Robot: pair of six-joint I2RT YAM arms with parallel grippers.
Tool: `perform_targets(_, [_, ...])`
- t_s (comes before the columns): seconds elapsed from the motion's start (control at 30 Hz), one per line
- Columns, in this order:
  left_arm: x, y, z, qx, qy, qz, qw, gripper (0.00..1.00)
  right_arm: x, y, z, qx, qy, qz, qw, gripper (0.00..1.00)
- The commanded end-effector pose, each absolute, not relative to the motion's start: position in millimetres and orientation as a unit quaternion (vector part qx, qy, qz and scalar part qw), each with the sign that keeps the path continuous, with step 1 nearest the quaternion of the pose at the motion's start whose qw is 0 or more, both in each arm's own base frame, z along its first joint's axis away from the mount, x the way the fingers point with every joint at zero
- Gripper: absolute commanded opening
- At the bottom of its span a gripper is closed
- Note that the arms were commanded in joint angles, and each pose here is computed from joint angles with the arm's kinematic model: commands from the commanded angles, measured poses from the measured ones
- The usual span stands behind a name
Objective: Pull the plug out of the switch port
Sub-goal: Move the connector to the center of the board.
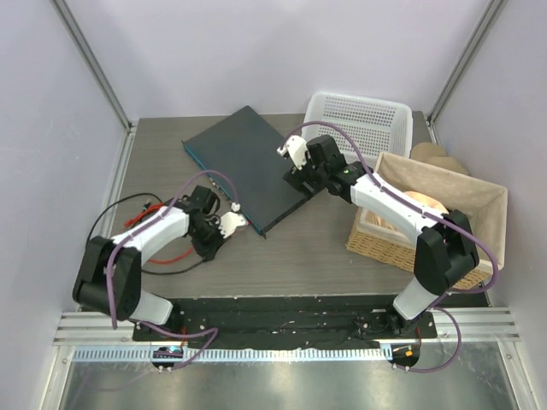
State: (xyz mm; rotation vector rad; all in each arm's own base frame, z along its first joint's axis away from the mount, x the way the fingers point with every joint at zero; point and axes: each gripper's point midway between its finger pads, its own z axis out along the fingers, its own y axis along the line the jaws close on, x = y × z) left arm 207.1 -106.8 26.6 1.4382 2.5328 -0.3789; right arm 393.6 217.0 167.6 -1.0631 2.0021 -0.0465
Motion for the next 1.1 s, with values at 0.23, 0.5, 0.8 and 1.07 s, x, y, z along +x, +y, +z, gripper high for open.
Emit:
perform_targets(0.23, [203,-20,56,0.553,0.828,-0.039,0.08,0.0,414,230,203,-0.414,0.781,-0.012,0.467,0.89])
perform_targets(0.5, [266,-117,161,0.389,0.857,-0.23,0.248,0.56,415,234,191,-0.411,0.791,-0.005,0.453,0.89])
perform_targets(0.8, [335,-182,149,0.106,0.868,-0.413,0.254,0.58,412,237,184,-0.4,0.803,0.01,0.441,0.89])
perform_targets(1.07, [343,-190,108,0.037,0.858,-0.446,0.253,0.59,403,252,189,-0.356,0.829,0.069,0.425,0.89])
